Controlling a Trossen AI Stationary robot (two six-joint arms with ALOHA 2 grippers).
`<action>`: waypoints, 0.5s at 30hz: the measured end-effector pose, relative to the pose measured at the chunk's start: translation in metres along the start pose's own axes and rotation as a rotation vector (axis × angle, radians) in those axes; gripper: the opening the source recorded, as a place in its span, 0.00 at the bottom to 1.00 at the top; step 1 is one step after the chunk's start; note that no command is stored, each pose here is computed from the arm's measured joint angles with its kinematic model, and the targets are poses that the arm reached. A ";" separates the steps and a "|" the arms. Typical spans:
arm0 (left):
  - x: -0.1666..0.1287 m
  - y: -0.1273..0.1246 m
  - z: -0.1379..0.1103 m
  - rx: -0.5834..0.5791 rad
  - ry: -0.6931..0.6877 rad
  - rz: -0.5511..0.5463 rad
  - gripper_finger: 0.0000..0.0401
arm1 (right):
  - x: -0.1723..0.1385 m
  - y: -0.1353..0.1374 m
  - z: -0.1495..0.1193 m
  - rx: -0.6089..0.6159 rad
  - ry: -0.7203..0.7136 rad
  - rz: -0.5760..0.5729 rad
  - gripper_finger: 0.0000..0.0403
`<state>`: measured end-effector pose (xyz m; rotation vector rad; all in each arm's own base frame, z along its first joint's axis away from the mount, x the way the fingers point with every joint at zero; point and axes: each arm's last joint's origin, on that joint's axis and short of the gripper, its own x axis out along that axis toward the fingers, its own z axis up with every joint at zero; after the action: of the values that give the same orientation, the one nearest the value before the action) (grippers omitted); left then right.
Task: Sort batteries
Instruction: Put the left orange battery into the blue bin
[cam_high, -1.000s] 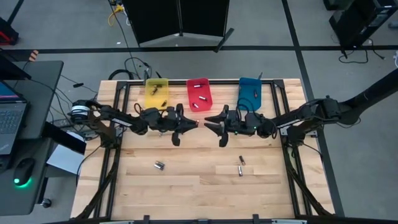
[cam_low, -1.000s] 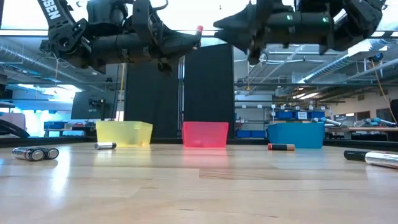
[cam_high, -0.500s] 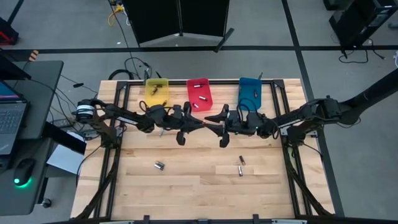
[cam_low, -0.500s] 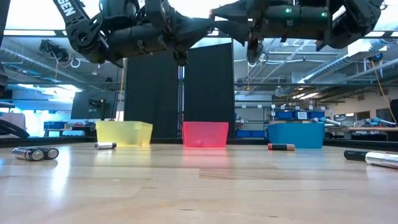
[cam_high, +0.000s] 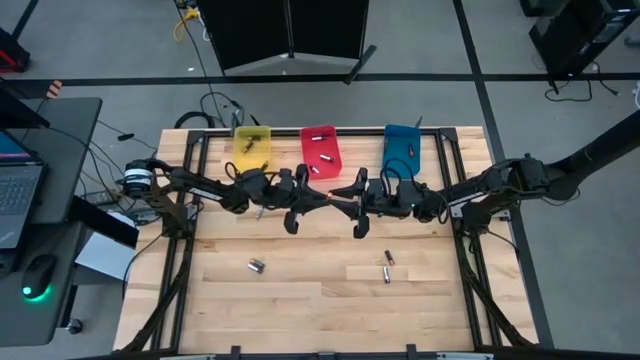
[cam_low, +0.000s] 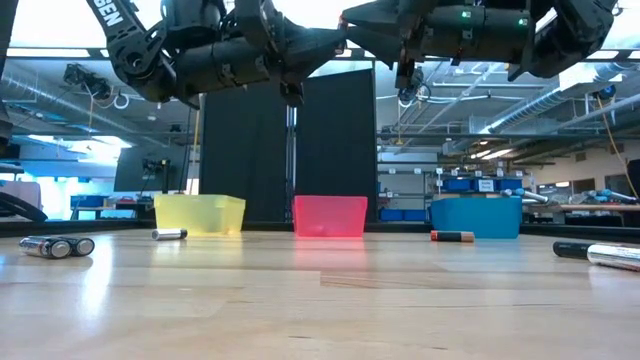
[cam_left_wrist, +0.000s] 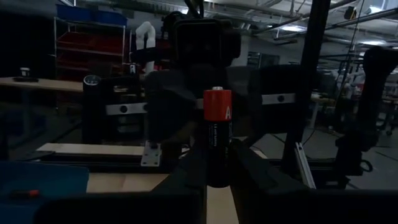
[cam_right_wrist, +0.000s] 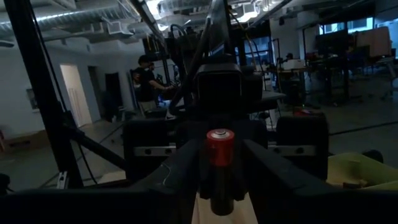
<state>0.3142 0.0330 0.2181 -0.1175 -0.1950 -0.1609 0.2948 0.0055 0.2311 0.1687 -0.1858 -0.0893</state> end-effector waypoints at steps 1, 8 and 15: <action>0.000 0.000 0.000 0.000 0.000 0.000 0.11 | 0.000 0.000 0.000 0.000 0.000 -0.001 0.32; 0.008 0.001 0.005 -0.004 0.012 -0.009 0.11 | 0.000 0.000 0.001 0.000 -0.008 0.003 0.31; 0.010 0.001 0.006 0.013 0.030 -0.009 0.11 | 0.000 0.000 0.001 -0.013 -0.013 0.004 0.29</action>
<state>0.3234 0.0336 0.2256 -0.1008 -0.1667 -0.1699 0.2946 0.0052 0.2324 0.1545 -0.1988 -0.0880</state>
